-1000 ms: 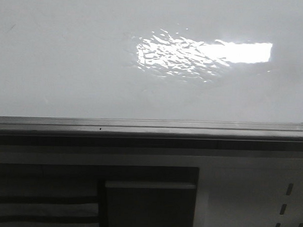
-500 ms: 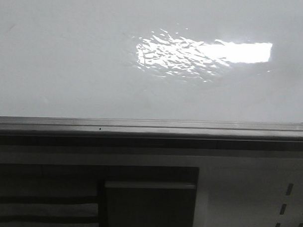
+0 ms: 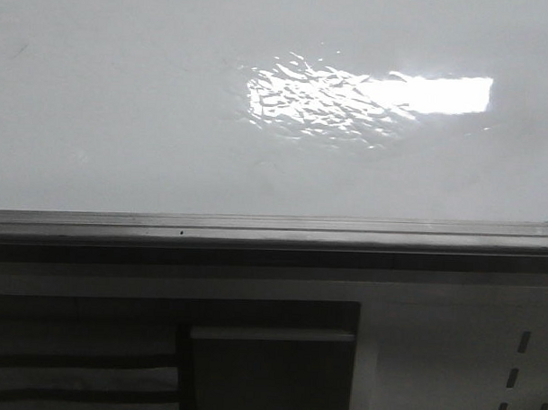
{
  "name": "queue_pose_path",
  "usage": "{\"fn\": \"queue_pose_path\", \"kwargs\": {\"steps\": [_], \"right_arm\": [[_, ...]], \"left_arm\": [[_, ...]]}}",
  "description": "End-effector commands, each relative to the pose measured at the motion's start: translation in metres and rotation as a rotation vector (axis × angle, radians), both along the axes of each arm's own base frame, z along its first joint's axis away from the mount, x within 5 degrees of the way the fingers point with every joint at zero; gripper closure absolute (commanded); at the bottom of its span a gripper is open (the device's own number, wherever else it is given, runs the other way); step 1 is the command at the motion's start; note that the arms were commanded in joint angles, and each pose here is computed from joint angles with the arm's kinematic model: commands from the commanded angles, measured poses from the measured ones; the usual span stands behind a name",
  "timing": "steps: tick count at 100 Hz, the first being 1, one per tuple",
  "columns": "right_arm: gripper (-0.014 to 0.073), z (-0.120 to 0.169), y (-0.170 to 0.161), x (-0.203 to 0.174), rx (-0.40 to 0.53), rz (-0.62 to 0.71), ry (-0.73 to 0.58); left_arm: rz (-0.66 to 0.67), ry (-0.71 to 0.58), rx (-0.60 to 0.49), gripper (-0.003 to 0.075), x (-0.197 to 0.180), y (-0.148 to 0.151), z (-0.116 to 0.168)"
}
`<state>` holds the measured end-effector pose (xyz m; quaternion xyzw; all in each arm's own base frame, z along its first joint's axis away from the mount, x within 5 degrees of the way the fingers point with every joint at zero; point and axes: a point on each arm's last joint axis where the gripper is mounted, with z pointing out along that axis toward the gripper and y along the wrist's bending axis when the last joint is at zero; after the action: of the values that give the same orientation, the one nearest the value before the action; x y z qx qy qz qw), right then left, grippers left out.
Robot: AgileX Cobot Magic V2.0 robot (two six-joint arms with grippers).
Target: Write number 4 on whiteboard
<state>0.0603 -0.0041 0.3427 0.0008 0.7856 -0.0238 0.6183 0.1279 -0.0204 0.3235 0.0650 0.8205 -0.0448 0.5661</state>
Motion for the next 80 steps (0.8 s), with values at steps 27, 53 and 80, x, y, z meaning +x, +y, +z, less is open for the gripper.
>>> {"fn": "queue_pose_path", "kwargs": {"steps": [27,53,80], "right_arm": [[0.015,0.017,0.0,0.002,-0.021,-0.004,-0.098],[0.015,0.016,-0.001,0.002,-0.021,-0.005,-0.085],[0.015,0.016,-0.001,0.002,-0.021,-0.005,-0.085]], "left_arm": [[-0.047,-0.003,-0.011,0.0297,0.068,-0.021,-0.015],[-0.046,0.02,-0.006,0.0391,0.095,-0.027,-0.035],[-0.045,0.057,0.001,0.0495,0.105,-0.029,-0.047]]}}
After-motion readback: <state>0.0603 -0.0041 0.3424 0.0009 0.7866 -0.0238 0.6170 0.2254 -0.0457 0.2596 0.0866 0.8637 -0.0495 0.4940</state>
